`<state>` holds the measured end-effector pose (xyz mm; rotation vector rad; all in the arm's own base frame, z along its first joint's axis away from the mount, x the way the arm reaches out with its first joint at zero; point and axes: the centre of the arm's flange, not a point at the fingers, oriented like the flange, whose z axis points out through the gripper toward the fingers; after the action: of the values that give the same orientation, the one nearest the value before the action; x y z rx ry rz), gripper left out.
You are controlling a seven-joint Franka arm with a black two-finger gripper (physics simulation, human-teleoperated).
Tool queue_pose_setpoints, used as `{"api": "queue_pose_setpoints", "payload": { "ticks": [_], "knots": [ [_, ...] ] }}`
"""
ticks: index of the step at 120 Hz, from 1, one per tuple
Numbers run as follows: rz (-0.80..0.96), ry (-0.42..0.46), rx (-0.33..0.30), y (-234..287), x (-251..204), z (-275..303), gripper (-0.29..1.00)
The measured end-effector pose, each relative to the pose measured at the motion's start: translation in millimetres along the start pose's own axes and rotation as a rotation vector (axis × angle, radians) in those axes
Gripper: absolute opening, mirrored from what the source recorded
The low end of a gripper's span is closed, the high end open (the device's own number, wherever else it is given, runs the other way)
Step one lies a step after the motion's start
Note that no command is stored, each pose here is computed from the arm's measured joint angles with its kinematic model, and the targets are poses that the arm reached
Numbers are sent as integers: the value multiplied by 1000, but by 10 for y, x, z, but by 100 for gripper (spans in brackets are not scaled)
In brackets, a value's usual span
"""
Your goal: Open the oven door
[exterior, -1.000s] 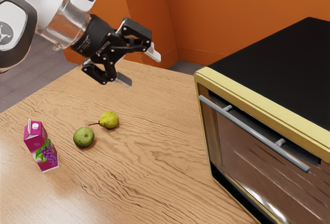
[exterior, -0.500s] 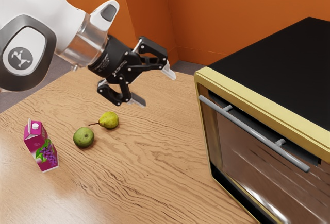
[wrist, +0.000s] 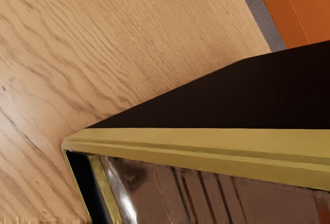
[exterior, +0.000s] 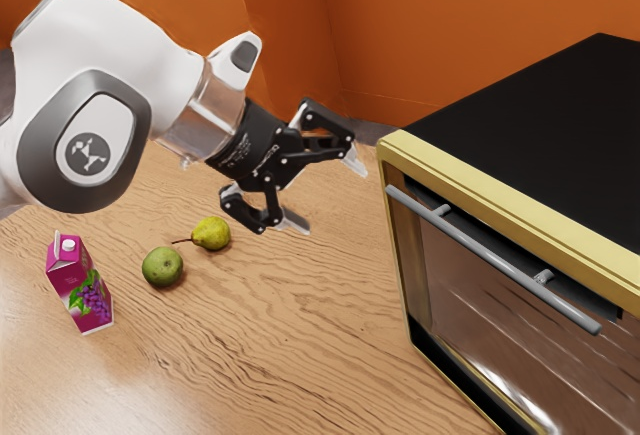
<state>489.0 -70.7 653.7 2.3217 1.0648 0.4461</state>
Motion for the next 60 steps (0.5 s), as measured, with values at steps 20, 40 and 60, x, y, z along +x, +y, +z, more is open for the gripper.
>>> {"api": "queue_pose_setpoints", "payload": {
  "ticks": [20, 40, 60],
  "knots": [
    [4, 6, -33, -60, -231, -98, 70],
    [59, -5, -58, -21, -584, -191, 70],
    [80, -7, -49, 74, -761, -72, 70]
  ]
}}
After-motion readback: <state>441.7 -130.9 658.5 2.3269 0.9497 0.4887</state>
